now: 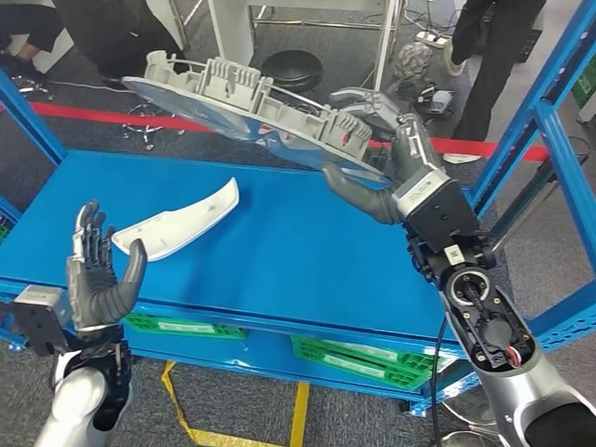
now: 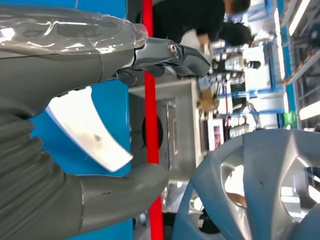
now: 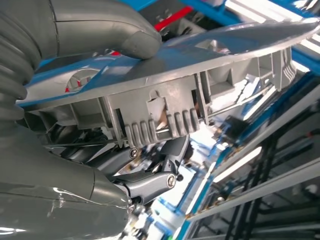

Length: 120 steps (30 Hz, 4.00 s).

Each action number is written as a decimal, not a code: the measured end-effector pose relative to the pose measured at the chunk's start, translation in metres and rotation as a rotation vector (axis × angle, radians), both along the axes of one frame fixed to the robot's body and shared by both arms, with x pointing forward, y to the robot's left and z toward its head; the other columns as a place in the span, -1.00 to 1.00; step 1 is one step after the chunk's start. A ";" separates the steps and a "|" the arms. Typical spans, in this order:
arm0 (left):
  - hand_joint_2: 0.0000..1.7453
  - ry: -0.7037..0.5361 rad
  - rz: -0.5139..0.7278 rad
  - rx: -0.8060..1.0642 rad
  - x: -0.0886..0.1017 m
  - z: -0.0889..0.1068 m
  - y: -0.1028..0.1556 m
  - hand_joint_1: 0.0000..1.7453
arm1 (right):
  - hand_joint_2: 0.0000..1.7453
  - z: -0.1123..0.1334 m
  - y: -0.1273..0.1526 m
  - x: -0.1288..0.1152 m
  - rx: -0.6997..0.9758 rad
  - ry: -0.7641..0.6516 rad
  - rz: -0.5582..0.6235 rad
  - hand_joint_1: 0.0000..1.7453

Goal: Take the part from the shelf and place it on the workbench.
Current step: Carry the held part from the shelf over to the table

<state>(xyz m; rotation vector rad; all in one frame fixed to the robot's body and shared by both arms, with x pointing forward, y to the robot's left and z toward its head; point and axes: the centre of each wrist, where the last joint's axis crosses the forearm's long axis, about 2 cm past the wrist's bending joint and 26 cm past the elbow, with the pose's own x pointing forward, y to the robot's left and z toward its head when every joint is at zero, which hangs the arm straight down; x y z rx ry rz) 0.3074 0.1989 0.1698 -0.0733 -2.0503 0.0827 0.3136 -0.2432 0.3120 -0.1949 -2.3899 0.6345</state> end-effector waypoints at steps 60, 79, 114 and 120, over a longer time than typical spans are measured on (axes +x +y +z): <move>1.00 -0.061 -0.040 -0.016 0.007 0.014 -0.010 -1.00 | 1.00 -0.012 0.021 -0.012 0.057 0.115 0.124 1.00; 1.00 -0.060 -0.019 -0.033 0.011 0.015 -0.010 -1.00 | 1.00 -0.010 0.021 -0.011 0.072 0.107 0.140 1.00; 1.00 -0.045 -0.031 -0.044 0.014 0.012 -0.010 -1.00 | 1.00 -0.014 0.021 -0.006 0.081 0.116 0.140 1.00; 1.00 -0.036 -0.022 -0.041 0.014 0.010 -0.009 -1.00 | 1.00 -0.015 0.021 -0.005 0.081 0.117 0.139 1.00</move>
